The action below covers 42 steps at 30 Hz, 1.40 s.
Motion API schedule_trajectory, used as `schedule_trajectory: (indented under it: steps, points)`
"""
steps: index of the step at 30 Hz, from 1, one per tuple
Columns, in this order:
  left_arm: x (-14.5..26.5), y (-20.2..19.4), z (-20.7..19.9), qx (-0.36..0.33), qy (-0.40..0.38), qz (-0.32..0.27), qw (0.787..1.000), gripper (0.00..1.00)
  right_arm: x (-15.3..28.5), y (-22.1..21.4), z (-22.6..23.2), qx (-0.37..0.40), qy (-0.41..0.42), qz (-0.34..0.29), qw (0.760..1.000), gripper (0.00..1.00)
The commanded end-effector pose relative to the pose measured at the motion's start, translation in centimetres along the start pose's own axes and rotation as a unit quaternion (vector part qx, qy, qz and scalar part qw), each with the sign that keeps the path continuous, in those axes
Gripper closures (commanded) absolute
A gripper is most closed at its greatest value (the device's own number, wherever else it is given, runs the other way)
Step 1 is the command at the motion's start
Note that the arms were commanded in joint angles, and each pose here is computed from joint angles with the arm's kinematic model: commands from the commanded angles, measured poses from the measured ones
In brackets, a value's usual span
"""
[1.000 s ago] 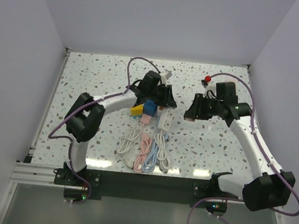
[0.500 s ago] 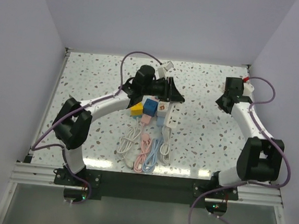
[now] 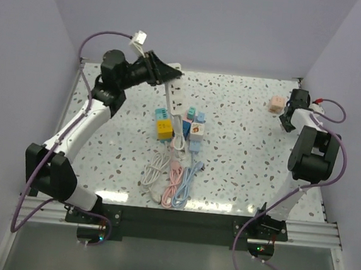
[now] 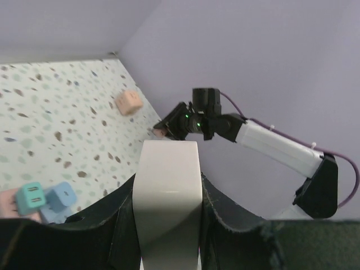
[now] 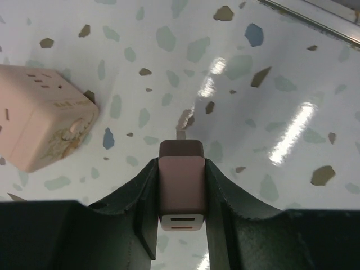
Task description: Pull the plug off the socket
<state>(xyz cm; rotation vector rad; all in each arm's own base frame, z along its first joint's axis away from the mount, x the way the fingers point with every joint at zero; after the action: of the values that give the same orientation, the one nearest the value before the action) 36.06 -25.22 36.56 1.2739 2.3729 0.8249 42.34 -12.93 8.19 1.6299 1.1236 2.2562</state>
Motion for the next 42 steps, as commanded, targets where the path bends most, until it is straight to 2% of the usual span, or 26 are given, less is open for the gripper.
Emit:
schedule_trajectory:
  steps: [1, 3, 4, 5, 6, 8, 10, 11, 12, 13, 14, 16, 17, 22, 23, 28, 32, 35, 36, 41, 42]
  points:
    - [2.7, 6.1, 1.3, -0.003, 0.032, -0.074, 0.997, 1.00, -0.9, 1.5, 3.5, -0.040, 0.050, -0.004, 0.998, 0.69]
    - [4.3, 9.1, 5.0, -0.011, 0.118, -0.098, 0.988, 1.00, -1.3, 1.6, 4.5, -0.046, 0.066, 0.001, 0.997, 0.55]
    - [5.1, 9.7, 6.3, -0.003, 0.152, -0.096, 0.984, 1.00, -1.7, 1.5, 4.6, -0.048, 0.069, 0.007, 0.996, 0.42]
    - [6.6, 11.1, 9.0, 0.005, 0.187, -0.112, 0.976, 1.00, -2.0, 1.1, 5.3, -0.050, 0.084, 0.015, 0.995, 0.37]
    - [7.4, 12.1, 10.0, 0.007, 0.202, -0.123, 0.972, 1.00, -2.1, 1.2, 5.7, -0.052, 0.094, 0.020, 0.994, 0.27]
    - [10.1, 14.2, 13.0, 0.009, 0.246, -0.162, 0.956, 1.00, -2.2, 0.8, 6.6, -0.050, 0.116, 0.040, 0.991, 0.18]
    - [11.3, 15.3, 14.7, 0.006, 0.251, -0.188, 0.950, 1.00, -1.9, 1.3, 7.4, -0.050, 0.135, 0.038, 0.989, 0.08]
    - [12.5, 16.8, 15.5, -0.004, 0.250, -0.214, 0.944, 1.00, -1.5, 1.5, 7.5, -0.050, 0.141, 0.037, 0.988, 0.06]
    - [12.7, 17.0, 17.5, 0.003, 0.261, -0.211, 0.942, 1.00, -1.3, 1.6, 7.7, -0.050, 0.152, 0.037, 0.987, 0.03]
    - [12.9, 18.1, 17.7, -0.003, 0.267, -0.214, 0.940, 1.00, -0.9, 1.8, 7.9, -0.050, 0.158, 0.035, 0.985, 0.01]
    - [13.5, 18.0, 20.5, 0.010, 0.294, -0.204, 0.934, 1.00, -0.6, 2.0, 7.9, -0.050, 0.161, 0.034, 0.985, 0.01]
    - [13.9, 19.2, 21.7, 0.009, 0.312, -0.206, 0.928, 1.00, 0.5, 2.5, 7.7, -0.046, 0.167, 0.027, 0.984, 0.01]
    - [14.2, 19.2, 23.8, 0.015, 0.326, -0.202, 0.923, 1.00, 0.9, 2.7, 7.5, -0.047, 0.169, 0.023, 0.984, 0.01]
    - [15.2, 20.5, 29.0, 0.038, 0.342, -0.212, 0.915, 1.00, 4.4, 3.1, 6.9, -0.046, 0.200, 0.027, 0.978, 0.01]
    - [15.4, 20.2, 31.2, 0.052, 0.354, -0.209, 0.910, 1.00, 4.9, 3.2, 6.8, -0.048, 0.204, 0.027, 0.978, 0.01]
    - [15.7, 21.6, 35.6, 0.068, 0.369, -0.231, 0.898, 1.00, 7.2, 2.7, 6.6, -0.063, 0.237, 0.034, 0.969, 0.01]
    - [15.6, 20.1, 40.8, 0.141, 0.369, -0.248, 0.885, 1.00, 9.4, 2.3, 7.1, -0.054, 0.277, 0.056, 0.958, 0.01]
    - [15.5, 19.8, 42.9, 0.165, 0.359, -0.272, 0.877, 0.98, 11.3, 1.7, 7.8, -0.035, 0.312, 0.066, 0.947, 0.01]
    - [15.3, 19.7, 43.3, 0.171, 0.353, -0.276, 0.878, 0.94, 12.1, 0.9, 8.1, -0.025, 0.326, 0.077, 0.942, 0.01]
    - [15.1, 20.1, 44.8, 0.193, 0.332, -0.307, 0.871, 0.91, 15.4, 0.0, 8.5, 0.011, 0.359, 0.070, 0.931, 0.01]
    - [15.2, 20.2, 45.0, 0.195, 0.332, -0.313, 0.868, 0.86, 16.0, -0.5, 8.4, 0.018, 0.365, 0.071, 0.928, 0.01]
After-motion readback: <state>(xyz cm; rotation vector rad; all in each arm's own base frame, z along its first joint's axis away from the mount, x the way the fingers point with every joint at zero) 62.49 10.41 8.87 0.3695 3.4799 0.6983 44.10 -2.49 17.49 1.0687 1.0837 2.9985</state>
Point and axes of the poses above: each gripper's point midway between its finger pads, its own x axis back along the fingers, its own z axis along the line the jaws close on, y = z × x, the point moved 3 cm from there along x, back along the fingers, and after that the axes turned 5 degrees about x, right-handed, at the moved point
